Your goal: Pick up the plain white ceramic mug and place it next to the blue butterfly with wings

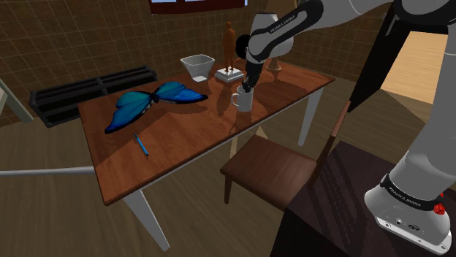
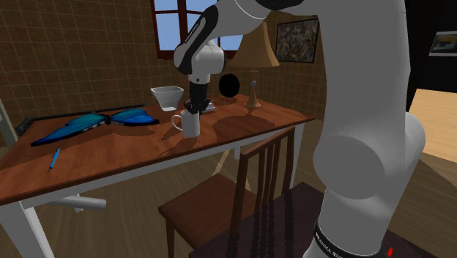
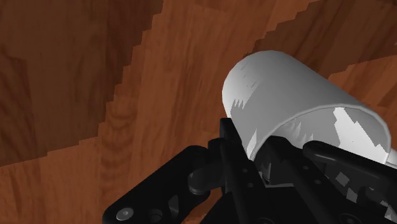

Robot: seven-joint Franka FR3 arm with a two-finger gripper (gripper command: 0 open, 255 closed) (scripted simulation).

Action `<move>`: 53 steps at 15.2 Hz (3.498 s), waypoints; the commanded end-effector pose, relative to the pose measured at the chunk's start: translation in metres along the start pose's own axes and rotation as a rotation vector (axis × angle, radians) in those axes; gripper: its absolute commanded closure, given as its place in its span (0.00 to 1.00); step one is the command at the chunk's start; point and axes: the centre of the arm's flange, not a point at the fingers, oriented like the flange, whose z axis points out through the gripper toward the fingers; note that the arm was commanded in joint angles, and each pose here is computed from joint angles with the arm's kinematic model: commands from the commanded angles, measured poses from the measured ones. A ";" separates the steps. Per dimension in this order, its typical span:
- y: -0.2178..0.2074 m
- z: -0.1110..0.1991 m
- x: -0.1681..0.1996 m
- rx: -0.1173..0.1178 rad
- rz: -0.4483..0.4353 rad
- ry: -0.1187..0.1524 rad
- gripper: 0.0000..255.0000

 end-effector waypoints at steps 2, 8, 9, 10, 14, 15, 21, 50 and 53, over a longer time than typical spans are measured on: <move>-0.001 -0.015 0.002 0.000 0.000 0.000 1.00; -0.002 -0.047 0.007 0.000 0.000 0.000 1.00; -0.002 -0.052 0.008 0.000 0.000 0.000 1.00; -0.002 -0.057 0.009 0.000 0.000 0.000 1.00; -0.003 -0.078 0.013 0.000 0.000 0.000 1.00; -0.003 -0.083 0.013 0.000 0.000 0.000 1.00; -0.004 -0.114 0.019 0.000 0.000 0.000 1.00; -0.208 -0.065 0.165 0.000 0.000 0.000 1.00; -0.208 -0.049 0.162 0.000 0.000 0.000 1.00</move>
